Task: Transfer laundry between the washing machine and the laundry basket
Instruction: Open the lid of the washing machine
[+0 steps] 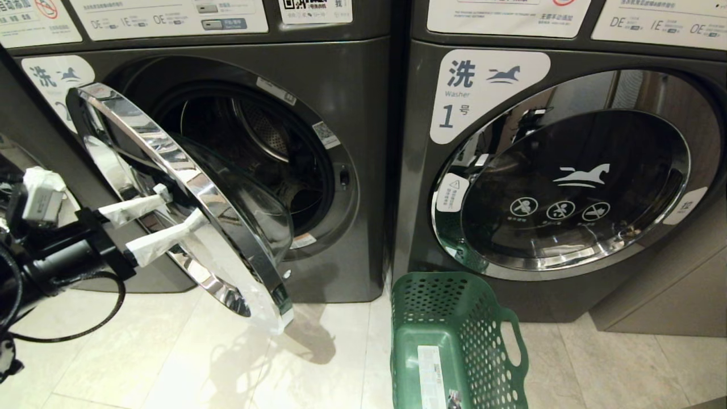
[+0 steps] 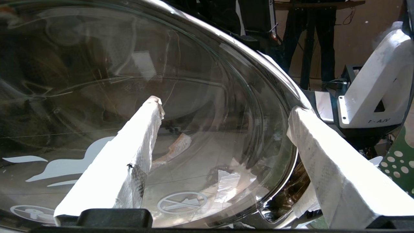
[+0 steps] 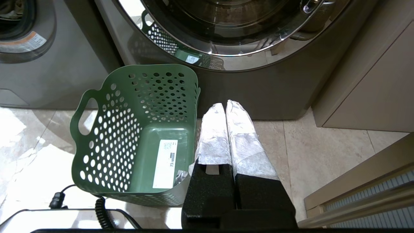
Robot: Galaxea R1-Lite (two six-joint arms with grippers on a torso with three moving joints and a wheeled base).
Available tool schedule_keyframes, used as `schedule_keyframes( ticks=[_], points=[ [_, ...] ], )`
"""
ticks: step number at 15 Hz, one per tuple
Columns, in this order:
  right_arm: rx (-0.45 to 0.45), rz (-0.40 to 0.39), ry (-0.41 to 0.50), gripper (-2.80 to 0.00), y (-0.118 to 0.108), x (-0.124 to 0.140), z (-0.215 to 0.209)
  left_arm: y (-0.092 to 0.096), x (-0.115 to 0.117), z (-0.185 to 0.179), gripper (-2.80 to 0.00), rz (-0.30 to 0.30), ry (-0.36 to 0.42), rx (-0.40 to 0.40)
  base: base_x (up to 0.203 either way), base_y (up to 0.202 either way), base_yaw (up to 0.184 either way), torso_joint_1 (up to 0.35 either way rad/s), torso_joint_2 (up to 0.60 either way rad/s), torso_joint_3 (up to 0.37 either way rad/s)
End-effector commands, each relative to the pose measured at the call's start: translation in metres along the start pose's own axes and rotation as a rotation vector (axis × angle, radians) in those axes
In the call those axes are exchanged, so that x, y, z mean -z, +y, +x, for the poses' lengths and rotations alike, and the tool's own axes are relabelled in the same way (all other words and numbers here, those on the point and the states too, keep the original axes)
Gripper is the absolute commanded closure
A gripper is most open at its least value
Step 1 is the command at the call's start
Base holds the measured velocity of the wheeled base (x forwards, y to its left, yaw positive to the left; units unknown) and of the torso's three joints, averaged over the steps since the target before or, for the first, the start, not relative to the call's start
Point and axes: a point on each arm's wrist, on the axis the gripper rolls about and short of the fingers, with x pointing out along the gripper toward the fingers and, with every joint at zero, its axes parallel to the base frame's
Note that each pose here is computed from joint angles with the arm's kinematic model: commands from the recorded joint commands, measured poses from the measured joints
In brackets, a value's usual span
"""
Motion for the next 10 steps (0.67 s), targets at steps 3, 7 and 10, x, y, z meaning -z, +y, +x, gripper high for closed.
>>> schedule_keyframes(
  ticks=[3,7,10],
  points=[
    [0.0,0.0,0.001,0.0,0.0,0.0,0.0,0.011,0.006,-0.02,-2.8,0.003,0.031,-0.11,0.0,0.0,0.0,0.0,0.0,0.0],
    [0.0,0.0,0.001,0.0,0.0,0.0,0.0,0.029,-0.022,-0.089,-2.8,0.075,0.057,-0.401,0.0,0.0,0.0,0.0,0.0,0.0],
    [0.0,0.0,0.001,0.0,0.0,0.0,0.0,0.008,-0.085,-0.165,-2.8,0.214,0.072,-0.75,0.0,0.0,0.0,0.0,0.0,0.0]
  ],
)
